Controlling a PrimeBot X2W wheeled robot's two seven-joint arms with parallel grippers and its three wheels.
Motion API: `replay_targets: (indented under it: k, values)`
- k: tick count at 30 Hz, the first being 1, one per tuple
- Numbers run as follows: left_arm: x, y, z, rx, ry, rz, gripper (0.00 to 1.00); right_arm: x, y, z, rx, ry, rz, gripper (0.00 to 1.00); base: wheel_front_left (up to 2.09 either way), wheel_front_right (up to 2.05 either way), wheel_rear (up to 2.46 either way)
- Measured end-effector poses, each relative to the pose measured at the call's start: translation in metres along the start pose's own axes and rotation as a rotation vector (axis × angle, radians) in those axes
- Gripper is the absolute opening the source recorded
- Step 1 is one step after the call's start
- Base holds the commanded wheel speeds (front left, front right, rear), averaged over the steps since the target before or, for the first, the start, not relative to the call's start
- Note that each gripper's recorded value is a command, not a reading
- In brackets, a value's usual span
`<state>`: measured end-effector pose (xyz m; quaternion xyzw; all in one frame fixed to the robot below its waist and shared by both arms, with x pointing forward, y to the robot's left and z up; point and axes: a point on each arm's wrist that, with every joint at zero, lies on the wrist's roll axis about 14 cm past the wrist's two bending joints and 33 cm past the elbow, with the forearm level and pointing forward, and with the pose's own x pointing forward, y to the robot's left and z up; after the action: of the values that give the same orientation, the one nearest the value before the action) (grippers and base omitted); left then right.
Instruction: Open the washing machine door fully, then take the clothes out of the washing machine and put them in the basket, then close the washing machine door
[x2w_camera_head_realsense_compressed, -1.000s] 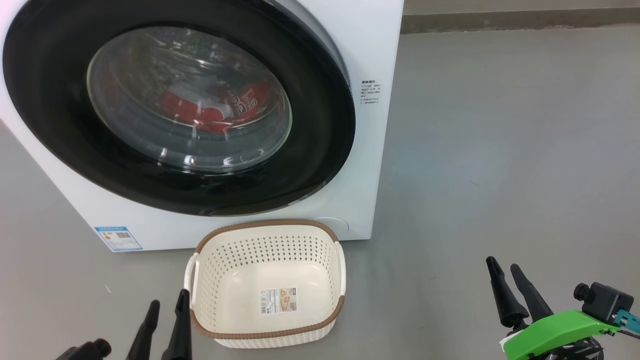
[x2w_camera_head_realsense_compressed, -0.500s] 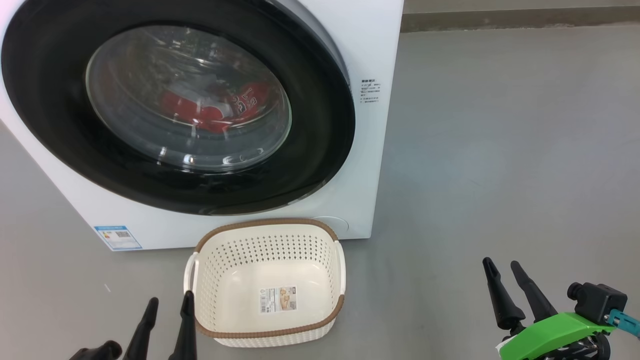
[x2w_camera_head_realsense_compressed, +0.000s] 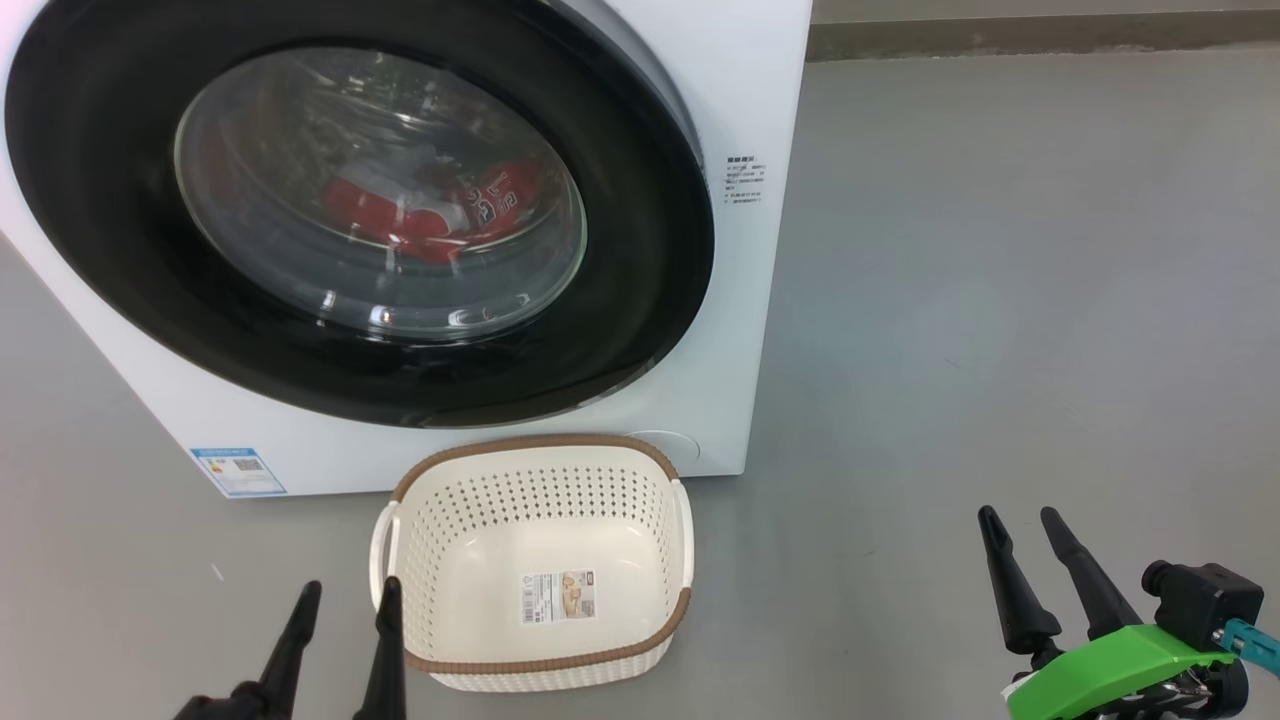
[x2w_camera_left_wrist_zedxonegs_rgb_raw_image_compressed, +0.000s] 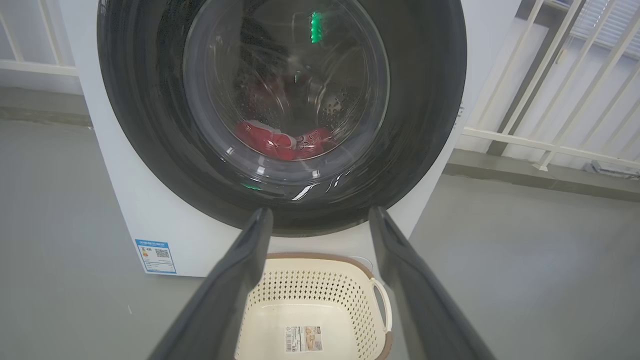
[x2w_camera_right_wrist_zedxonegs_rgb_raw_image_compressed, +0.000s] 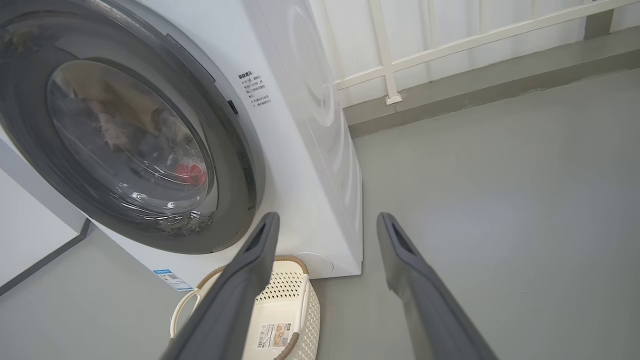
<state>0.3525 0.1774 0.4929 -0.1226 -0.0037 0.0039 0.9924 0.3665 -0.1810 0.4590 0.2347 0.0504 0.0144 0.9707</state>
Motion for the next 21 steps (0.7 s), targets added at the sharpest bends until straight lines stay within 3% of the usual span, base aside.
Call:
replay_targets:
  k: [21]
  values:
    - [-0.004,-0.0067,-0.0014,0.21,-0.022,-0.049,1.0,-0.0062,-0.0033,-0.0004,-0.178,-0.018,0.013,1.0,0.0,0.0,0.0]
